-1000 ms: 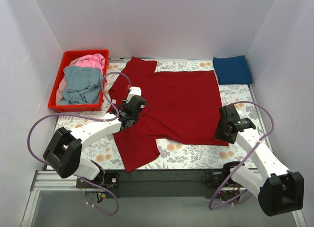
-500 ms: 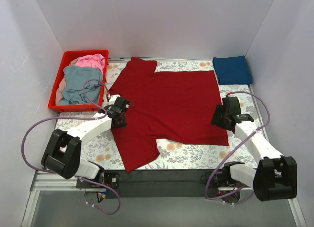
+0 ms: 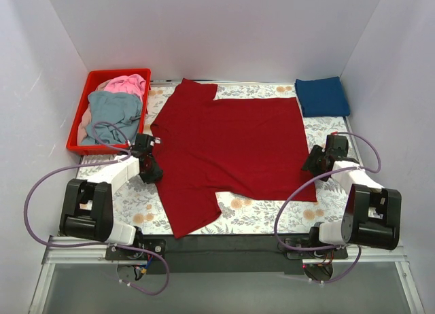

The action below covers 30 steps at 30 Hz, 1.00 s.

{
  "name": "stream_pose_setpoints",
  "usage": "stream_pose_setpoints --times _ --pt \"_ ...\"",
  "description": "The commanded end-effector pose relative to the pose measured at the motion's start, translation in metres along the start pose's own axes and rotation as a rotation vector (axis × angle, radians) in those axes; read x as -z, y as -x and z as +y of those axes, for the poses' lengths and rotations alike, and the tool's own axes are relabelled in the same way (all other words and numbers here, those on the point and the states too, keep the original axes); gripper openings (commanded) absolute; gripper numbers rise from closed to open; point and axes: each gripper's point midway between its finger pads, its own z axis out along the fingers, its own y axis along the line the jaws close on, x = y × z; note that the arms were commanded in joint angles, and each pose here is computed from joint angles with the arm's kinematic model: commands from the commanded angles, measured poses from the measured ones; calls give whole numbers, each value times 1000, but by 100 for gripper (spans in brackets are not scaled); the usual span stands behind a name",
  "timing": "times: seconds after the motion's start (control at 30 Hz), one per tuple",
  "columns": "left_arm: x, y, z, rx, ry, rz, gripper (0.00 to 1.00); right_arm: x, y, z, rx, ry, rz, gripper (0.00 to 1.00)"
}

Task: Fold and stack the t-shirts
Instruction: Flatten the tshirt out

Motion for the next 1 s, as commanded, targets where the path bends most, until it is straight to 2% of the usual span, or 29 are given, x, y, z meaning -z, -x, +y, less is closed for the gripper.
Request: stream_pose_setpoints --times 0.0,0.2,0.53,0.77,0.97 --pt "-2 -16 12 57 3 95 17 -9 6 0 -6 27 -15 61" --pt "-5 -10 13 68 22 132 16 -22 9 -11 12 -20 4 61" --pt "-7 1 18 51 57 106 16 -34 36 -22 45 -97 -24 62" --pt "-1 13 11 41 30 68 17 -13 64 14 88 20 -112 60" --pt "1 11 12 37 23 64 17 -12 74 83 208 272 -144 57"
